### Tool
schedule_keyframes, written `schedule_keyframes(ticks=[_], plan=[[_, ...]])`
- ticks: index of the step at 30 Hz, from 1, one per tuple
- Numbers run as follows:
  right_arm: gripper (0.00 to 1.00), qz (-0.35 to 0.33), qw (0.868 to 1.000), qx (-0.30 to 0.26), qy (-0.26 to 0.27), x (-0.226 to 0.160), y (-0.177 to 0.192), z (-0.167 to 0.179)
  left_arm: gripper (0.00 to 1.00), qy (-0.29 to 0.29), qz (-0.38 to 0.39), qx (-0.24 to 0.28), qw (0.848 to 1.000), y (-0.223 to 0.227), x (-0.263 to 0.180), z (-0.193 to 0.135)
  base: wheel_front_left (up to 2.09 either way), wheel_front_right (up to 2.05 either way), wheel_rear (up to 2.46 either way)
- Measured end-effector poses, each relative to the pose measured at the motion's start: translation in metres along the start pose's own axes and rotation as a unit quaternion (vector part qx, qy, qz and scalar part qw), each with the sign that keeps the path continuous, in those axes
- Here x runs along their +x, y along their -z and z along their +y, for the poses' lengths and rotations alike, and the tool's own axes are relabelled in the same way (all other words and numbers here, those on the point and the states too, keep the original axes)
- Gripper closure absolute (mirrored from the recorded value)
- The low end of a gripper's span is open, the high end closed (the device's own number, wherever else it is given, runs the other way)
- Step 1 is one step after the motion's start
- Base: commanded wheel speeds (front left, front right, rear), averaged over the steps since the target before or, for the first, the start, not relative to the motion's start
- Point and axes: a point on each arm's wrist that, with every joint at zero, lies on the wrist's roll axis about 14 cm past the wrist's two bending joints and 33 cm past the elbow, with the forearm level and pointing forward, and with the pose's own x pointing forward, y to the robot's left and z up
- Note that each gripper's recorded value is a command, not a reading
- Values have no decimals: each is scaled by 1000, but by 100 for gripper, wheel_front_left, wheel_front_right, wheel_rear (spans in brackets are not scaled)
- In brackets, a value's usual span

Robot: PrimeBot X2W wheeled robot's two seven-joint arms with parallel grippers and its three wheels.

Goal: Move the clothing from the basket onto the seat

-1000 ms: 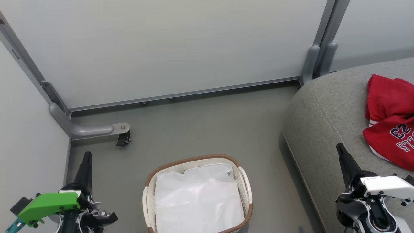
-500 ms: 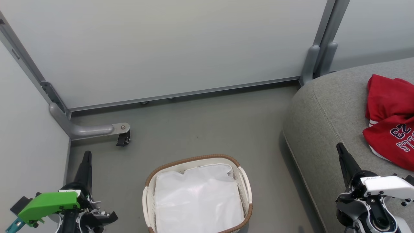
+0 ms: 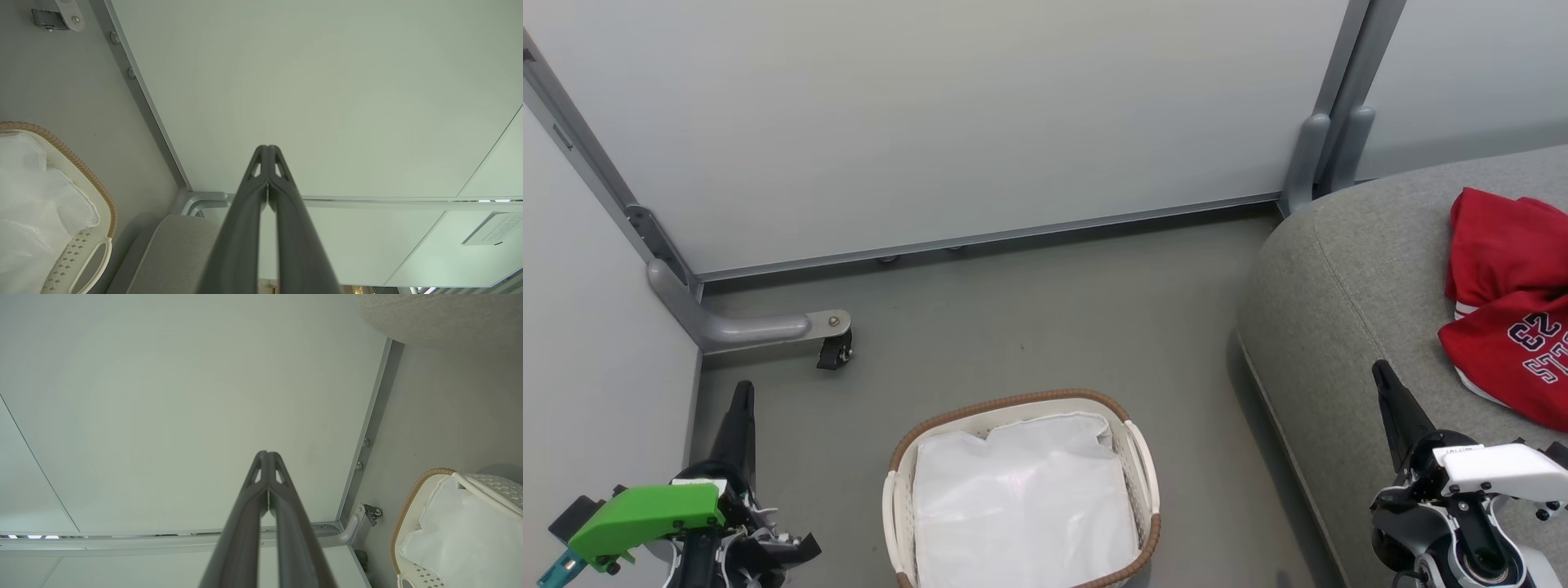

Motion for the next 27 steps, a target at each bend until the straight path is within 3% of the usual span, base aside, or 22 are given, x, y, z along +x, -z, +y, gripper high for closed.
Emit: schedule_keyframes(ticks=[27], plan=[[100,0,1000,0,0,0,0,0,100,0,0,0,1000,0,0,0,0,0,0]])
